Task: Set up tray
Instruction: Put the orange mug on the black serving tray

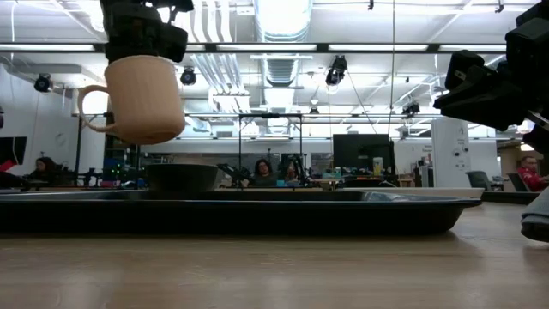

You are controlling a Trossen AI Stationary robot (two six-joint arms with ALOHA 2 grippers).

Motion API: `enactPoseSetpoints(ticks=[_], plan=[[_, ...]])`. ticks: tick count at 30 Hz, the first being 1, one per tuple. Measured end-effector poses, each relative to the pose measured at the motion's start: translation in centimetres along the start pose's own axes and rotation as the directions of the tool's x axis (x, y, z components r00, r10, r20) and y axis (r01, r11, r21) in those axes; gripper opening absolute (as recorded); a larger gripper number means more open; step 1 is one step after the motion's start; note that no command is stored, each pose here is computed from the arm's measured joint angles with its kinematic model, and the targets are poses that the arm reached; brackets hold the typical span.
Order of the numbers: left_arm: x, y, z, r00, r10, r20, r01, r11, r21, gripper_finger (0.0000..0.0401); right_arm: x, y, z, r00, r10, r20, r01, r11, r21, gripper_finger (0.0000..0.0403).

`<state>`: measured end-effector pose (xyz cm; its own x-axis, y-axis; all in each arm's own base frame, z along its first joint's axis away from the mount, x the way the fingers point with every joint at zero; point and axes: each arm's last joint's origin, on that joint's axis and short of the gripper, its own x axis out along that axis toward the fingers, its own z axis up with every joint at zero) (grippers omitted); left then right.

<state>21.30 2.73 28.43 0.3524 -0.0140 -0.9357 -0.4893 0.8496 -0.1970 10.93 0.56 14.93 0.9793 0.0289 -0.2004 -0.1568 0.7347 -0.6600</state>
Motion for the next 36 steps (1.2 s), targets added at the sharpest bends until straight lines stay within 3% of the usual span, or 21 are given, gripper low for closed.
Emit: enactPoseSetpoints(ticks=[15,26,36], plan=[[0.4,0.2,0.0,1.0,-0.011,-0.009,0.011,1.0,-0.001,0.0,0.0,0.0,0.0,1.0,0.0,0.0,0.0,1.0,0.0,0.0068],[5.3,3.4,-1.2,0.973,0.094,-0.211,-0.111,0.991,-0.074,0.0,0.0,0.0,0.0,1.0,0.0,0.0,0.0,1.0,0.0,0.0068],[4.2,4.3,0.5,0.981,0.141,-0.131,-0.15,0.987,-0.06,0.0,0.0,0.0,0.0,1.0,0.001,-0.001,-0.001,1.0,0.0,0.0068]])
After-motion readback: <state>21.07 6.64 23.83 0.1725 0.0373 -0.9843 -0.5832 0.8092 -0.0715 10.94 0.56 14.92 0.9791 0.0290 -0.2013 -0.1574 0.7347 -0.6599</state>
